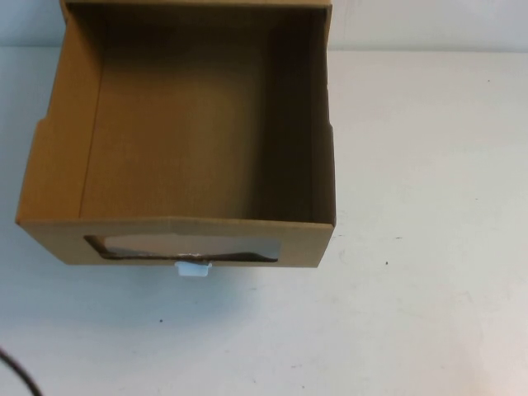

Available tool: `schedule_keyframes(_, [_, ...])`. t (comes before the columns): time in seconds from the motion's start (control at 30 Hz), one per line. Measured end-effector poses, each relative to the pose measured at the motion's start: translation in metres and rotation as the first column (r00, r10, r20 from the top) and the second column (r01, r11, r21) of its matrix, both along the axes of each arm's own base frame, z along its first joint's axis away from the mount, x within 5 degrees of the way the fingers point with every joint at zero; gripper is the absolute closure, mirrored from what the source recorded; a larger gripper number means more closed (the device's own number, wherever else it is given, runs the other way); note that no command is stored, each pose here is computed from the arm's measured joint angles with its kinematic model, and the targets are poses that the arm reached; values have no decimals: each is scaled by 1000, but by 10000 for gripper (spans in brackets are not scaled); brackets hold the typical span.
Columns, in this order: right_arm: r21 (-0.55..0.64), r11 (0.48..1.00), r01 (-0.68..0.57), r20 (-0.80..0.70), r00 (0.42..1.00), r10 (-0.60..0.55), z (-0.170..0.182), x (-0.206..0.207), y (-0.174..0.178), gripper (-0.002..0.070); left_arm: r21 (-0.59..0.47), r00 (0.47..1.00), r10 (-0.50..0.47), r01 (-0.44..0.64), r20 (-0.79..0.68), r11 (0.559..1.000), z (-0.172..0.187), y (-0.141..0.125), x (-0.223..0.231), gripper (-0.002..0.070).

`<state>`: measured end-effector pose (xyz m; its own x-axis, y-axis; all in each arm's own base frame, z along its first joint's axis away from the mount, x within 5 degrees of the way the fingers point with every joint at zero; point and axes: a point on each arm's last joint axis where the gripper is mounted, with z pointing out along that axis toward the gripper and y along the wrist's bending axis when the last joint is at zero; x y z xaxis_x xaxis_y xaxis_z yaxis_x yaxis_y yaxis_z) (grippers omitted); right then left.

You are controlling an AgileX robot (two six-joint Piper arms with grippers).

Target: Close the shoe box

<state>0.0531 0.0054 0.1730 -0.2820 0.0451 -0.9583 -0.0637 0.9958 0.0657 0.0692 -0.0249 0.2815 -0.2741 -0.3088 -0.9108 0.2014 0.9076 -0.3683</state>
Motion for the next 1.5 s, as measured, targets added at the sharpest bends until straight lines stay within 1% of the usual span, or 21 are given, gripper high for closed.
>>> schedule_keyframes(0.03, [0, 1000, 0, 0, 1000, 0, 0, 0, 0, 689, 36, 999, -18, 19, -37, 999, 10, -1, 8, 680])
schedule_keyframes(0.13, [0, 1000, 0, 0, 1000, 0, 0, 0, 0, 689, 162, 993, -81, 94, -83, 982, 49, -6, 37, 680])
schedule_keyframes(0.2, [0, 1000, 0, 0, 1000, 0, 0, 0, 0, 689, 229, 985, -138, 159, -103, 960, 75, -11, 61, 680])
schedule_keyframes(0.3, [0, 1000, 0, 0, 1000, 0, 0, 0, 0, 689, 296, 970, -222, 240, -95, 925, 114, -18, 98, 680])
schedule_keyframes(0.37, [0, 1000, 0, 0, 1000, 0, 0, 0, 0, 689, 321, 958, -264, 286, -112, 903, 130, -22, 125, 680])
schedule_keyframes(0.5, [0, 1000, 0, 0, 1000, 0, 0, 0, 0, 689, 352, 944, -314, 329, -100, 877, 162, -28, 172, 680])
schedule_keyframes(0.67, [0, 1000, 0, 0, 1000, 0, 0, 0, 0, 689, 367, 915, -383, 401, -123, 839, 185, -37, 226, 680])
schedule_keyframes(0.77, [0, 1000, 0, 0, 1000, 0, 0, 0, 0, 689, 374, 906, -402, 420, -130, 827, 188, -40, 258, 680])
schedule_keyframes(0.93, [0, 1000, 0, 0, 1000, 0, 0, 0, 0, 689, 371, 900, -414, 434, -138, 821, 178, -43, 306, 680])
schedule_keyframes(1.13, [0, 1000, 0, 0, 1000, 0, 0, 0, 0, 689, 321, 880, -432, 474, -196, 820, 141, -49, 357, 680])
schedule_keyframes(1.33, [0, 1000, 0, 0, 1000, 0, 0, 0, 0, 689, 287, 856, -451, 512, -255, 810, 117, -51, 380, 680])
schedule_keyframes(1.5, [5, 1000, 0, 2, 1000, 0, 0, 0, 0, 689, 276, 853, -455, 515, -255, 812, 117, -52, 380, 680])
